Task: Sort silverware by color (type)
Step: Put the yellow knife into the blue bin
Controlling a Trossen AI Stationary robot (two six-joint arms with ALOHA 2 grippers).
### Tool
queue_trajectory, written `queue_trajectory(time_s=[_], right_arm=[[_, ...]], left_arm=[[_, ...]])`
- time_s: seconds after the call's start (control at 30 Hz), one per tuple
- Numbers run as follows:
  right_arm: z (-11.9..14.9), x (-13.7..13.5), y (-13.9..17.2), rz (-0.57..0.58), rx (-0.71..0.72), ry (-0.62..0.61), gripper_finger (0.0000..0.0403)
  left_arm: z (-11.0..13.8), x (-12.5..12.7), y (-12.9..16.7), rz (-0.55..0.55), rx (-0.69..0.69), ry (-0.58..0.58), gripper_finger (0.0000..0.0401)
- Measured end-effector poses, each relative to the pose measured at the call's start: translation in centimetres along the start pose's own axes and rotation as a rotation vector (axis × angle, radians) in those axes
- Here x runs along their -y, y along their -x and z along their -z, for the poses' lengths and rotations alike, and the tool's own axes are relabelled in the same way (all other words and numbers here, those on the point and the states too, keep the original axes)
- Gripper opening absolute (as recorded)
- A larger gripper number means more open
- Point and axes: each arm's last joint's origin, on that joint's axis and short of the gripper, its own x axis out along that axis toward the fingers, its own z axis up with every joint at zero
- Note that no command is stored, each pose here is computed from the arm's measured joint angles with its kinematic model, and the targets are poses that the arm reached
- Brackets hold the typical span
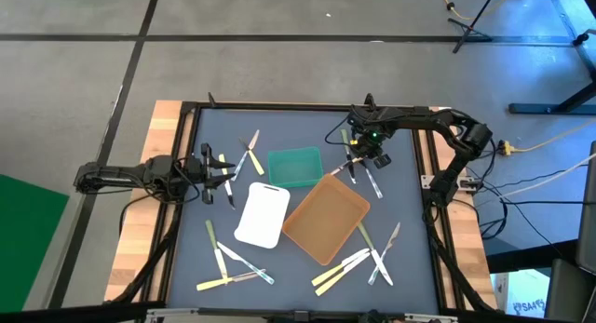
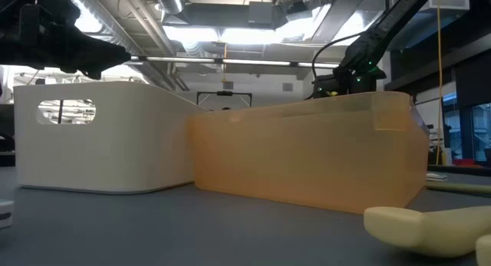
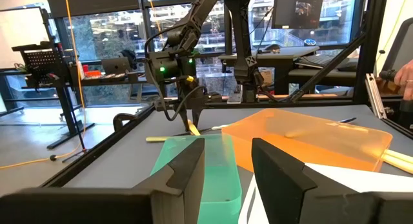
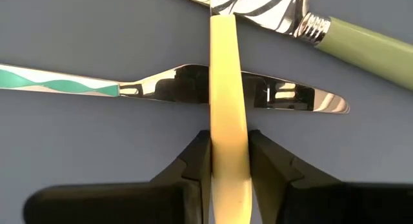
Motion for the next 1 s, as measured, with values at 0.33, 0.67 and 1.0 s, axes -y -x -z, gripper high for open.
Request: queue_trajectory(time_s=[0.33,0.67,1.0], right_arm=[[0.0,-0.1,0.0,-0.007,-0.003,-0.001,0.0076],[0.1,-0.4,0.3,-0.014,-0.015,0.0,0.0076],[0.6,-1.2,2.9,0.057,-0.071,0.0,0.0076]], left_arm=[[0.0,0.0,0.0,0.0,0.0,0.0,0.0123],[0.0,0.0,0.0,0.0,0.0,0.0,0.0123],[0.0,0.0,0.0,0.0,0.0,0.001,0.0123]])
